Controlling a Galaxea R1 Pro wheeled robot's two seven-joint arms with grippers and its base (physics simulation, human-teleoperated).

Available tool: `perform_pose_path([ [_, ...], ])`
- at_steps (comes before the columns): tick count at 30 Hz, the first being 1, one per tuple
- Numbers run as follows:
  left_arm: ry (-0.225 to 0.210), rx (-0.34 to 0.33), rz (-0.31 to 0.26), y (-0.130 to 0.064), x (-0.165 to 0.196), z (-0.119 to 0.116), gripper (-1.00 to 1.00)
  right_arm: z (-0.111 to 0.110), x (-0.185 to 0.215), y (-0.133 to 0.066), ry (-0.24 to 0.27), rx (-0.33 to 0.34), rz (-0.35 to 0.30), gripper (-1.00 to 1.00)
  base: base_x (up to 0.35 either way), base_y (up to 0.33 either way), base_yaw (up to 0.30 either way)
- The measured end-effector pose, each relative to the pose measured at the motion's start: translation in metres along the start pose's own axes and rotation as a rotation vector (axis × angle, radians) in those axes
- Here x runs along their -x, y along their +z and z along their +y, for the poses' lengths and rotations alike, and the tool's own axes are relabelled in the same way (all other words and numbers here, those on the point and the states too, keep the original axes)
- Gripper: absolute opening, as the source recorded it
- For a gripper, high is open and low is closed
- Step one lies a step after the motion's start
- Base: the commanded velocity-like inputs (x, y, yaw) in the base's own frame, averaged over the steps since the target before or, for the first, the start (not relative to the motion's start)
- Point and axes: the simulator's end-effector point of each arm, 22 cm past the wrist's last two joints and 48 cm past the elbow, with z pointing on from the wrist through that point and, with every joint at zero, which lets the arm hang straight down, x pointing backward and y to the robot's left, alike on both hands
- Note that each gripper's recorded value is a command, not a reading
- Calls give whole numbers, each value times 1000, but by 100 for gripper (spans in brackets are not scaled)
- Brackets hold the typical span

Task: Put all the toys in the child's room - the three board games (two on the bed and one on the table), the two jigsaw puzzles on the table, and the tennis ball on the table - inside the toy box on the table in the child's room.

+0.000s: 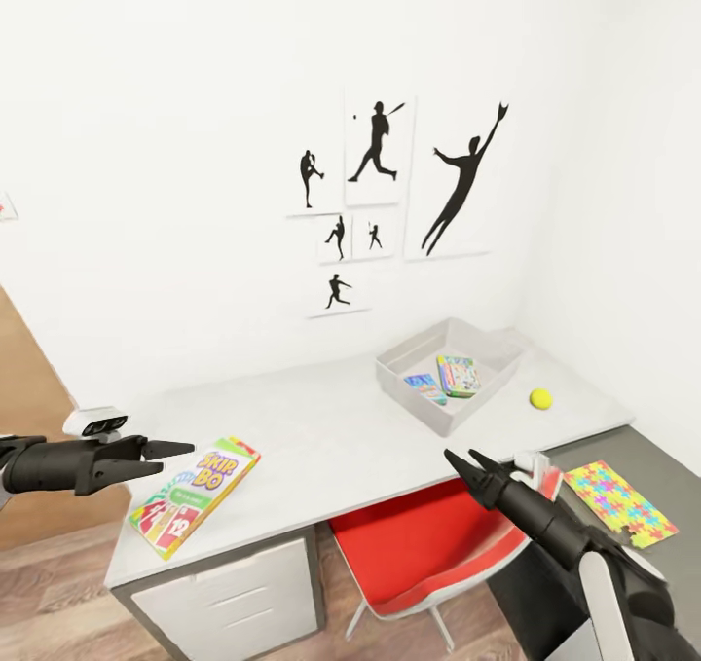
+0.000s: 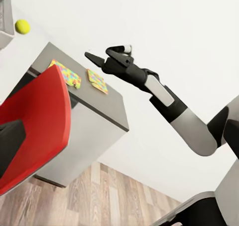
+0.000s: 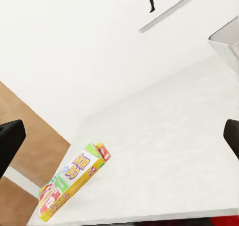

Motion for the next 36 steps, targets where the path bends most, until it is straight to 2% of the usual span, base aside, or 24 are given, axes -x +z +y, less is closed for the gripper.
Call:
perform_pose_path([
  [4, 6, 1, -2, -1, 2, -2, 100, -2, -20, 13, 18, -61, 75, 100, -17, 13, 126],
  [8, 0, 10, -11, -5, 2, -1, 100, -11, -42, 21, 45, -167, 175, 100, -36, 10, 169],
  [12, -19, 23, -26, -10, 2, 5, 100, -17, -51, 21, 59, -224, 220, 100, -103, 107, 183],
  [20, -21, 36, -43, -16, 5, 8, 100, -18, -58, 20, 72, -241, 253, 100, -17, 22, 46],
  [36, -21, 37, -43, -16, 5, 8, 100, -17, -57, 19, 83, -231, 253, 100, -9, 3, 1],
])
